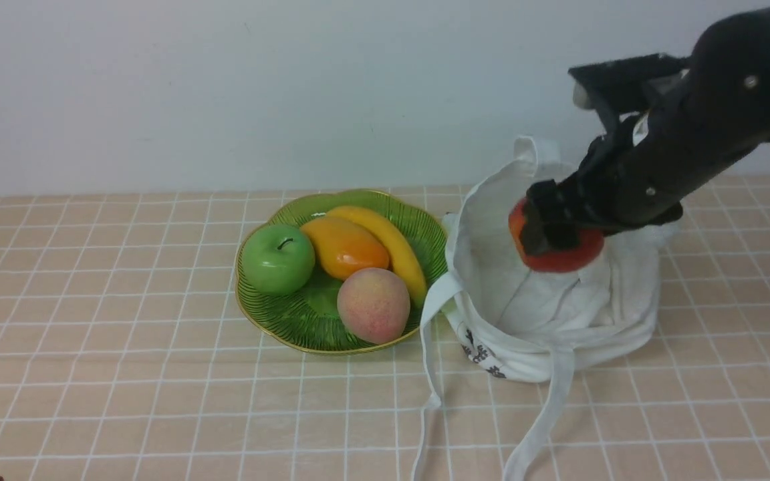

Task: Take the fruit out of the bag on the brown coffee tablecloth and place them on the plate.
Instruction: 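Reach into the cloth bag and grasp a fruit inside it with the right gripper, then move the fruit from the bag and place it onto the plate with the right gripper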

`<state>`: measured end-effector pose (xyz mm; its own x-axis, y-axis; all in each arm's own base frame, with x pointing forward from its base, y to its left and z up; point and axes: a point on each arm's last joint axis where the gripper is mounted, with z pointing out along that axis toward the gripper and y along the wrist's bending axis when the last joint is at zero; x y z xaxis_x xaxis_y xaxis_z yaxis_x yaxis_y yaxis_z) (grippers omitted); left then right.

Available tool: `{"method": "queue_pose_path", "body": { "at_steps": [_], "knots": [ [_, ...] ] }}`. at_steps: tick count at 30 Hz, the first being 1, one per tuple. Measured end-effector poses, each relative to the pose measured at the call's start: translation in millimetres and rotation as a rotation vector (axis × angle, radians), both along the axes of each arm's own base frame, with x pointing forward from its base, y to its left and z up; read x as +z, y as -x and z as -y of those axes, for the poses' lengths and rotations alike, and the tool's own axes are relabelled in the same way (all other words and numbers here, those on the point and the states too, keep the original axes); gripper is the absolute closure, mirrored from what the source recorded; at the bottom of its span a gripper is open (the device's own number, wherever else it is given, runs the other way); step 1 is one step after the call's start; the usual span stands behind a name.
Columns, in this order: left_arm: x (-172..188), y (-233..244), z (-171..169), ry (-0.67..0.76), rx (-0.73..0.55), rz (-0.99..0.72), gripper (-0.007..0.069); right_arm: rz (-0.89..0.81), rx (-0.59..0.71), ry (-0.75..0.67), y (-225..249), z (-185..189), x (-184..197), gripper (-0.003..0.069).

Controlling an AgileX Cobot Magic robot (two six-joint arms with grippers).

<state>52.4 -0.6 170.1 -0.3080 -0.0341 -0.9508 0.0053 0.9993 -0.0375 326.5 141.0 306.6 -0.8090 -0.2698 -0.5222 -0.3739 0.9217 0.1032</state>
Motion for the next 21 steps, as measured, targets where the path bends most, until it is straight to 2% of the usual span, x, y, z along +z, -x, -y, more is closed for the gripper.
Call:
{"method": "queue_pose_path", "body": {
  "at_steps": [4,8,15,21],
  "knots": [
    [0,0,0,0.000,0.000,0.000,0.0633,0.100,0.157,-0.168,7,-31,14,0.0064],
    [0,0,0,0.000,0.000,0.000,0.0633,0.166,0.275,-0.244,2,-67,-1,0.0064],
    [0,0,0,0.000,0.000,0.000,0.0633,0.259,0.362,-0.222,-13,-117,-54,0.0064],
    [0,0,0,0.000,0.000,0.000,0.0633,0.337,0.338,-0.179,-25,-134,-87,0.0067]
  ]
}}
